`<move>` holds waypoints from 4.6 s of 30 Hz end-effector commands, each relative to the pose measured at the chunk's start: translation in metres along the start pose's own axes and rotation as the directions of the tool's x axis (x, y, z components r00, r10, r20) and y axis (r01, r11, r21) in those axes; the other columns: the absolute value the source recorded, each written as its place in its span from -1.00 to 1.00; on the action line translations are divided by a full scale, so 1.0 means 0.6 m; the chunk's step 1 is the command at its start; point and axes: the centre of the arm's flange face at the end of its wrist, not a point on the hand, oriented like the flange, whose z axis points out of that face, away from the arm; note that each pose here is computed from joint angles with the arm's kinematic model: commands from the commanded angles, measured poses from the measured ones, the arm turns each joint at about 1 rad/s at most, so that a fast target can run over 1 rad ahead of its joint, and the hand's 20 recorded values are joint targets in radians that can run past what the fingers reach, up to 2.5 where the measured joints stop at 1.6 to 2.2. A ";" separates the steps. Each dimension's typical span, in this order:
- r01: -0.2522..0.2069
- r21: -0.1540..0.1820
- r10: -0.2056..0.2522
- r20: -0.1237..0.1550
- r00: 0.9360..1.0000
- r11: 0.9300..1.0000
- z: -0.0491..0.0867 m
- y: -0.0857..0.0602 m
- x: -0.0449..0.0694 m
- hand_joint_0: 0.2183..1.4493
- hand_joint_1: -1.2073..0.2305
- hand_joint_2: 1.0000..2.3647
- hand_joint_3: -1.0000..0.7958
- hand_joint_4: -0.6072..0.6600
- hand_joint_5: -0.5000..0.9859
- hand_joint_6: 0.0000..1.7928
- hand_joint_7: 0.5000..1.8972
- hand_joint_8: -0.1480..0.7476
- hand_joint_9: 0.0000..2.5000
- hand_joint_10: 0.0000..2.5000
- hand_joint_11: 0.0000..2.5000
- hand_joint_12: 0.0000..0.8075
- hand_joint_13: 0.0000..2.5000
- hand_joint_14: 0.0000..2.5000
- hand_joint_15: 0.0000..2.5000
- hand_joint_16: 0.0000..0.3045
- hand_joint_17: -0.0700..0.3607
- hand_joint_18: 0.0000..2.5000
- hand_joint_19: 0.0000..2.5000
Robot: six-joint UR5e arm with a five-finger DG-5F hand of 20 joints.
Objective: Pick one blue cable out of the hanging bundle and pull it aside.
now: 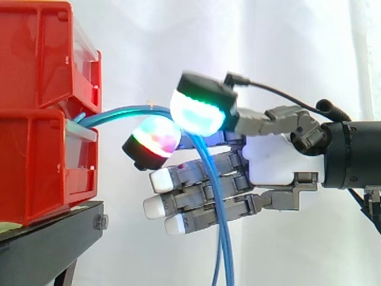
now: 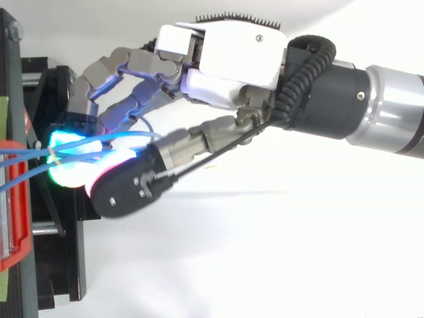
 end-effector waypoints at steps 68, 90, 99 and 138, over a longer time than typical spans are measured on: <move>0.064 -0.018 -0.065 -0.042 0.997 0.998 0.007 0.014 -0.014 -0.37 -0.23 -0.98 -0.18 -0.02 -0.50 -0.01 -0.34 -0.08 -0.24 -0.98 -0.56 -0.26 -0.41 -0.99 -0.63 -0.71 -0.21 -0.53 -0.64; 0.075 -0.024 -0.076 -0.050 0.996 0.997 0.009 0.015 -0.016 -0.55 -0.35 -1.00 -0.44 -0.01 -0.51 0.03 -0.62 -0.10 -0.26 -0.99 -0.56 -0.25 -0.40 -0.99 -0.65 -0.69 -0.19 -0.49 -0.68; 0.075 -0.023 -0.076 -0.049 0.996 0.997 0.008 0.014 -0.018 -0.36 0.02 -0.98 -0.30 -0.04 -0.50 0.00 -0.51 -0.10 -0.24 -0.99 -0.56 -0.27 -0.40 -0.99 -0.63 -0.71 -0.22 -0.53 -0.63; 0.105 -0.025 -0.106 -0.065 0.992 0.994 0.009 0.015 -0.027 -0.38 -0.19 -1.00 -0.41 -0.04 -0.48 -0.03 -0.44 -0.12 -0.21 -0.98 -0.56 -0.28 -0.39 -0.99 -0.63 -0.71 -0.22 -0.52 -0.63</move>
